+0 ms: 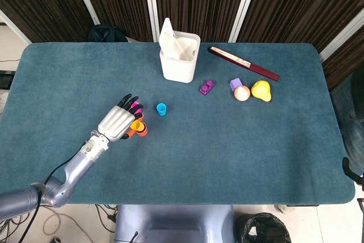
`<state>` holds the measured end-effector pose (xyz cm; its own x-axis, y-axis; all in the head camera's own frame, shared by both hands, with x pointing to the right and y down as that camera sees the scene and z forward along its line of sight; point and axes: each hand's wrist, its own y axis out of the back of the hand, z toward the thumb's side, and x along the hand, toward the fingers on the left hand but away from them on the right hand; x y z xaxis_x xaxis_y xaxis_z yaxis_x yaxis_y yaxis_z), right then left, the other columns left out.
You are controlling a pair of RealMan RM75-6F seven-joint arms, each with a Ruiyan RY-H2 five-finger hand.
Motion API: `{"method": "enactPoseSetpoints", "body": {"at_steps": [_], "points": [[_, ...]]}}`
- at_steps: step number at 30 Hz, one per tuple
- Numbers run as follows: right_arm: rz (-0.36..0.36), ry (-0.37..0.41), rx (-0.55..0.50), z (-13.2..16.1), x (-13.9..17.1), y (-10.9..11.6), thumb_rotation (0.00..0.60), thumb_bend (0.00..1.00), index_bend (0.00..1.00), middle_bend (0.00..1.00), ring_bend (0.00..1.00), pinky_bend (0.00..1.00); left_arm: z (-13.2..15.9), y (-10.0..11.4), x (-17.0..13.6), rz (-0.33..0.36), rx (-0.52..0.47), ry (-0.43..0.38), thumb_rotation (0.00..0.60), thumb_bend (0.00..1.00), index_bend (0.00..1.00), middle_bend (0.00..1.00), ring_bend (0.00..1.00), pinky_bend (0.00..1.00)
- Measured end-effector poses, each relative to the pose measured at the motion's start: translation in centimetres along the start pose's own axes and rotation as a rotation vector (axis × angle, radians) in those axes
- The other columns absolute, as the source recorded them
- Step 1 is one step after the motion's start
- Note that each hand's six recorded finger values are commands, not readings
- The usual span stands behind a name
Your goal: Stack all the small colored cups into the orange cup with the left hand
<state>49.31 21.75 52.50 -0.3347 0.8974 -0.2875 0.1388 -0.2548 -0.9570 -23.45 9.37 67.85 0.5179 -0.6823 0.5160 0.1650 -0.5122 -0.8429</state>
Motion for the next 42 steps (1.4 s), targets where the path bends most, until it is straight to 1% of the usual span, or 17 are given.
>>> {"method": "enactPoseSetpoints", "body": {"at_steps": [4,7,10,15,18,21,23,26,30,33,37,42], "points": [[0.002,0.001,-0.002,0.1,0.0,0.0,0.600,0.46,0.03,0.00,0.04,0.00,0.0,-0.4,0.0,-0.017,0.005,-0.001,0.600,0.33,0.44,0.19,0.00,0.00],[0.005,-0.001,-0.001,0.0,0.1,-0.1,0.600,0.45,0.03,0.00,0.04,0.00,-0.3,-0.6,0.0,-0.029,0.016,0.004,0.600,0.32,0.40,0.18,0.00,0.00],[0.007,-0.001,0.000,0.0,0.1,-0.1,0.600,0.45,0.03,0.00,0.04,0.00,-0.6,-0.9,-0.1,-0.046,0.037,0.013,0.600,0.30,0.32,0.17,0.00,0.00],[0.010,0.002,0.000,0.1,0.1,-0.2,0.600,0.46,0.03,0.00,0.04,0.00,-0.7,-1.2,0.0,-0.074,0.072,0.023,0.600,0.26,0.17,0.15,0.00,0.00],[0.010,0.002,0.001,0.2,0.1,-0.2,0.600,0.45,0.03,0.00,0.04,0.00,-0.5,-1.2,0.2,-0.082,0.081,0.024,0.600,0.24,0.13,0.14,0.00,0.00],[0.009,0.000,0.001,0.1,0.0,-0.2,0.600,0.45,0.03,0.00,0.04,0.00,-0.1,-1.2,0.4,-0.084,0.084,0.021,0.600,0.24,0.12,0.14,0.00,0.00],[0.007,0.000,-0.001,0.1,0.0,-0.2,0.600,0.45,0.03,0.00,0.04,0.00,0.1,-0.9,0.5,-0.074,0.081,0.018,0.600,0.24,0.14,0.14,0.00,0.00],[0.005,-0.001,-0.002,0.1,0.0,-0.1,0.600,0.45,0.03,0.00,0.04,0.00,0.5,-0.2,0.8,-0.043,0.058,0.018,0.600,0.24,0.17,0.16,0.00,0.00],[0.006,-0.006,-0.003,-0.1,-0.1,-0.2,0.600,0.45,0.03,0.00,0.04,0.00,0.6,0.9,1.5,-0.002,0.001,0.030,0.600,0.24,0.19,0.16,0.00,0.00],[0.001,-0.014,-0.004,-0.2,-0.3,-0.2,0.600,0.45,0.03,0.00,0.04,0.00,0.4,1.9,2.5,0.021,-0.008,0.043,0.600,0.24,0.21,0.16,0.00,0.00],[0.000,-0.023,0.004,-0.5,-0.6,-0.4,0.600,0.45,0.03,0.00,0.04,0.00,0.3,2.8,3.6,0.023,-0.007,0.049,0.600,0.24,0.23,0.16,0.00,0.00],[0.014,-0.030,0.022,-0.7,-0.9,-0.9,0.600,0.46,0.03,0.00,0.04,0.00,0.2,3.0,4.4,-0.011,0.012,0.054,0.600,0.24,0.23,0.16,0.00,0.00]]}}
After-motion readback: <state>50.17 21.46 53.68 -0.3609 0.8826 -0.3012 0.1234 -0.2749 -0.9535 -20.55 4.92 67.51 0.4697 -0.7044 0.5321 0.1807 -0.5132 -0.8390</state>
